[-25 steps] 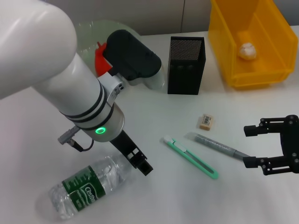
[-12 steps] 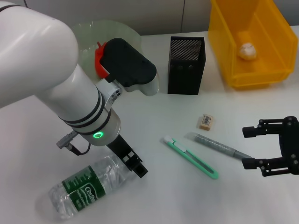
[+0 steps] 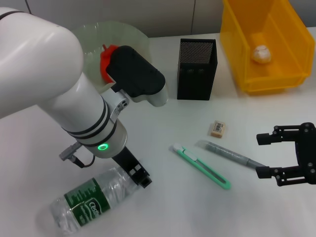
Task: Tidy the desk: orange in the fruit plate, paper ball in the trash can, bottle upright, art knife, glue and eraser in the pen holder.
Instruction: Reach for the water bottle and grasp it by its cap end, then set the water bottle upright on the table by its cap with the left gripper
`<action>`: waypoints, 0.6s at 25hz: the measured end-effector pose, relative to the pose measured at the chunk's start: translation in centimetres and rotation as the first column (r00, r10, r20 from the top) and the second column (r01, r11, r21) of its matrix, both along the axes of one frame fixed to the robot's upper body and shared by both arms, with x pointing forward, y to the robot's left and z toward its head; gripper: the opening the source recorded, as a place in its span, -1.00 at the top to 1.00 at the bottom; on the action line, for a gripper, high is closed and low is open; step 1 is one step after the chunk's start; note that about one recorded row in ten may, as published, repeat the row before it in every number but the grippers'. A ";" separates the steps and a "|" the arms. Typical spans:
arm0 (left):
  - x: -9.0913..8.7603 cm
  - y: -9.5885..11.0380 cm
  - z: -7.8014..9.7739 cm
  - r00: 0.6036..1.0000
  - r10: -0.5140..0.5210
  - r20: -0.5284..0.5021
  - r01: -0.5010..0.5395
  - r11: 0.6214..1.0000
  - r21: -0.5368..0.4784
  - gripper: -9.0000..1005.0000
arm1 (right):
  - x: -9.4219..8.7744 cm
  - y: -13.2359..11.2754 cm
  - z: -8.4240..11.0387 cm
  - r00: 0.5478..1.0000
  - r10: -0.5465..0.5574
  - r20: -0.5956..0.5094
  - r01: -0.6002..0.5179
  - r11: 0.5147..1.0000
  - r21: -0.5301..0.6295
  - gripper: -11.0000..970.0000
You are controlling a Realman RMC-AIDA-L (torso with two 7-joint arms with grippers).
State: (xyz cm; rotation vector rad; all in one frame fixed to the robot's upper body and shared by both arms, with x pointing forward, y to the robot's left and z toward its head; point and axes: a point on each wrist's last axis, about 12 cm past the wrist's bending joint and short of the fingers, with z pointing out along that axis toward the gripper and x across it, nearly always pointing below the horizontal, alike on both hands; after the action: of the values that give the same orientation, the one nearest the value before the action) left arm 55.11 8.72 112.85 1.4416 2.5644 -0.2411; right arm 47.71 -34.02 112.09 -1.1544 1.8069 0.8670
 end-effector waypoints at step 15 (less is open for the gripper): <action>-0.5 0.2 1.4 0.998 0.010 0.057 -0.005 0.997 -0.082 0.11 | 0.1 0.1 0.1 1.000 0.006 0.003 -0.006 1.000 0.004 -0.55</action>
State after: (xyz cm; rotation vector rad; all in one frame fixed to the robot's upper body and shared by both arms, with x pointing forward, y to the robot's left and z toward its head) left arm 54.63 8.97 114.28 1.3891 2.4842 -0.2960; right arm 47.82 -33.87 112.18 -1.1587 1.7999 0.8717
